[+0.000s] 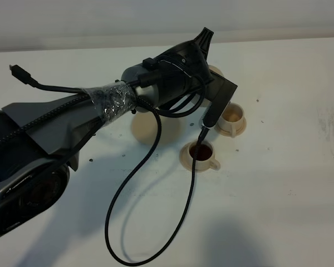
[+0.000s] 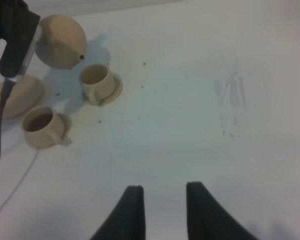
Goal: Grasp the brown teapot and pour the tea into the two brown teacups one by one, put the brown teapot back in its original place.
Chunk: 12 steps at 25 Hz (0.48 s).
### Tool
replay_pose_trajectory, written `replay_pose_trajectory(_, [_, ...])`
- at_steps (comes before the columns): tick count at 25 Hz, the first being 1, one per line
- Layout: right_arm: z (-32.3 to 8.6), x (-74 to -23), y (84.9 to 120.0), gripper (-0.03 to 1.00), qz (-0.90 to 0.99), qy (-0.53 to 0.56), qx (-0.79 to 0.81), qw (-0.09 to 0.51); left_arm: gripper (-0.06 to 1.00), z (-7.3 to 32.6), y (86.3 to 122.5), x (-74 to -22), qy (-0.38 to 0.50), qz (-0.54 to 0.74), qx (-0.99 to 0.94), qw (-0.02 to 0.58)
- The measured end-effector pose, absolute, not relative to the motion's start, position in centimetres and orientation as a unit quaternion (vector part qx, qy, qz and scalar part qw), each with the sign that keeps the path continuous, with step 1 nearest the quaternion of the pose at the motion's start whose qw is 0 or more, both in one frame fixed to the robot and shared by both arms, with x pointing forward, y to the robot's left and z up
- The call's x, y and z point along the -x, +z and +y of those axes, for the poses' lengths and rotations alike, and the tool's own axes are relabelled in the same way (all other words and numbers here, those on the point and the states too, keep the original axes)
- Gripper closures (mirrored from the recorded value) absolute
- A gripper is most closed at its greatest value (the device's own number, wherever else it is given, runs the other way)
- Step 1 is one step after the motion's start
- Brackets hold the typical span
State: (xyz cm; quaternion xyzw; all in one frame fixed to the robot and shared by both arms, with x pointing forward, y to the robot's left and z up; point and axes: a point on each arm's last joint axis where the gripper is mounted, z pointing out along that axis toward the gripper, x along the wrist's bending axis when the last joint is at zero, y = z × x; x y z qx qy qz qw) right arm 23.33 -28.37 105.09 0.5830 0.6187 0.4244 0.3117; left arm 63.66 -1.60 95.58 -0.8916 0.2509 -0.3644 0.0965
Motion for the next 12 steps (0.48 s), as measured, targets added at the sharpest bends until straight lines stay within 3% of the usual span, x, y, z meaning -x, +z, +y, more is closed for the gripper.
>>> replay_pose_trajectory(12, [-28.4, -23.3, 105.1, 0.73, 0.619, 0.424, -0.583, 0.312, 0.84, -2.6, 94.1, -63.4, -0.379, 0.259, 0.879, 0.131])
